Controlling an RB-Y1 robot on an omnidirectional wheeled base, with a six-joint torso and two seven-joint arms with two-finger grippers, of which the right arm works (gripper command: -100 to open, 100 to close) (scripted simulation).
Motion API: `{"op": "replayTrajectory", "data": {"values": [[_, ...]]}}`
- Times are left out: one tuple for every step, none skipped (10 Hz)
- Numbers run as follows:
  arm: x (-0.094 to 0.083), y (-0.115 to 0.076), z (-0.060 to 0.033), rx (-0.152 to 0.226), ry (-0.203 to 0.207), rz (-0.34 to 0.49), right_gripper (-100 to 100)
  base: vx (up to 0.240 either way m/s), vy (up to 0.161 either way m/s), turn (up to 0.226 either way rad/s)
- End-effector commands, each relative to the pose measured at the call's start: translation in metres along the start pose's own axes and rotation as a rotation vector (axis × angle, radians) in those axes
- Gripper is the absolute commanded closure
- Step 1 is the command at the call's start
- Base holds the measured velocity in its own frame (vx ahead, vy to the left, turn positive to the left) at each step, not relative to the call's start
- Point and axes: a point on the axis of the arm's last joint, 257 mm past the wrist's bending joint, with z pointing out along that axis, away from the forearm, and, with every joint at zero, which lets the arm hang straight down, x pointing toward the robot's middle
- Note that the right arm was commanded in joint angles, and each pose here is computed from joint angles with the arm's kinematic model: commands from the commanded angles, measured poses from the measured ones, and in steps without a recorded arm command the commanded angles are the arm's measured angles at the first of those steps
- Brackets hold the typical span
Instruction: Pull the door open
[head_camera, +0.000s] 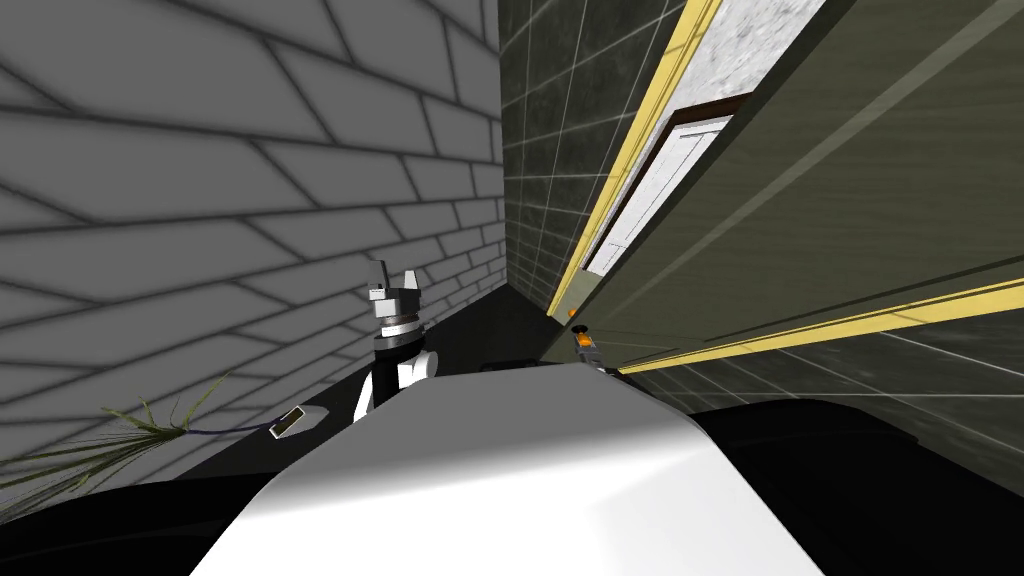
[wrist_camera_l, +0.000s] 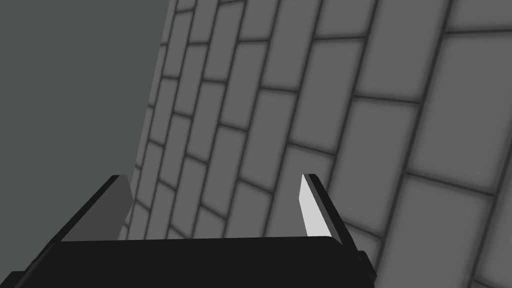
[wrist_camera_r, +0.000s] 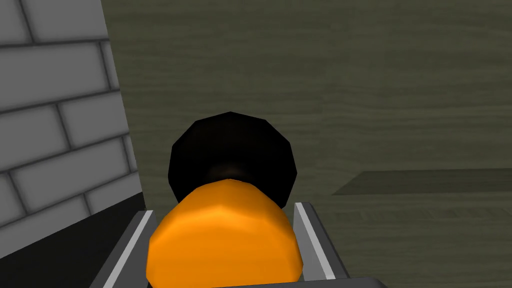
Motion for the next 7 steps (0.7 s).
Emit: {"op": "replayTrajectory", "data": {"values": [[0.0012, 0.0025, -0.0059, 0.016, 0.001, -0.002, 100, -0.264, -0.011, 0.175], [0.0015, 0.0026, -0.0075, 0.023, 0.001, -0.001, 100, -0.220, -0.029, 0.111], [0.0017, 0.0028, -0.0094, 0.031, 0.002, -0.001, 100, -0.214, -0.005, 0.115], [0.0009, 0.0016, -0.0076, 0.028, -0.003, -0.003, 100, -0.098, 0.003, 0.020], [-0.0002, 0.0014, -0.0101, 0.038, -0.006, -0.002, 100, -0.133, -0.015, 0.121], [-0.0001, 0.0015, -0.0108, 0.043, -0.005, -0.002, 100, -0.226, -0.033, 0.138], [0.0001, 0.0016, -0.0115, 0.049, -0.004, -0.002, 100, -0.182, -0.043, 0.106]]}}
